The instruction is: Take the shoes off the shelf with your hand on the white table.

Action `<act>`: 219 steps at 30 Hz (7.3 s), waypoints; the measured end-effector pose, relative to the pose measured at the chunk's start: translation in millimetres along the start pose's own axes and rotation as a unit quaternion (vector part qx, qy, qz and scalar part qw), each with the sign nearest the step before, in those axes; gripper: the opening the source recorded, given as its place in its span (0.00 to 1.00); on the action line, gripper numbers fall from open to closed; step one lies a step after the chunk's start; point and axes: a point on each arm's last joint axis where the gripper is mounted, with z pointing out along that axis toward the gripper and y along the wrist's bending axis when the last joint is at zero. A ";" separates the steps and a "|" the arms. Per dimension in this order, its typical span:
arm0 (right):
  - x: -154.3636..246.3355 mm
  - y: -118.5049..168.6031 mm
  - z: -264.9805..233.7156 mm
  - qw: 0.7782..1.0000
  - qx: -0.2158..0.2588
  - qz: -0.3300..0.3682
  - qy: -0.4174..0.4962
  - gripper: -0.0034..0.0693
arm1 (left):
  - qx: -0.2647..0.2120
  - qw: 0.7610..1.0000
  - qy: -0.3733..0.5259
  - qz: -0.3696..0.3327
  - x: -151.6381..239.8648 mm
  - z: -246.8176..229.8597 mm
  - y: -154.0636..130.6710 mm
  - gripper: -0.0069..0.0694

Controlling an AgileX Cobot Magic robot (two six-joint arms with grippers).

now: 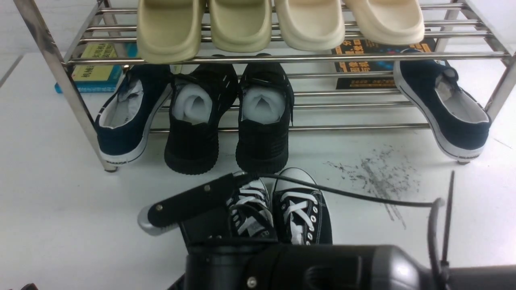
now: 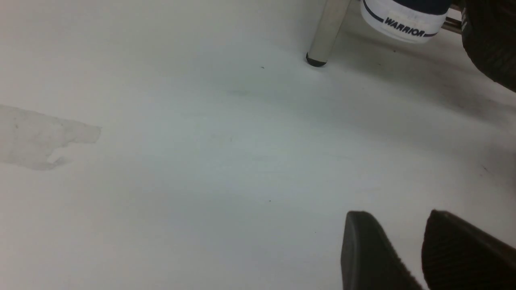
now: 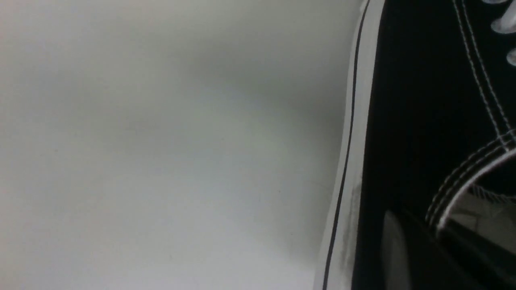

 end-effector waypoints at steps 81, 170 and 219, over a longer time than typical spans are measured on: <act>-19.4 -77.0 -26.4 0.989 0.014 0.047 0.142 0.60 | 0.000 1.000 0.000 0.000 0.0 0.0 0.0 0.41; -45.2 -133.2 -181.6 0.988 -0.150 -0.013 0.029 0.43 | 0.000 1.000 0.000 0.000 0.0 0.0 0.0 0.41; 118.0 -240.3 -142.9 0.893 -0.255 -0.129 -0.348 0.05 | 0.000 1.000 0.000 0.000 0.0 0.0 0.0 0.41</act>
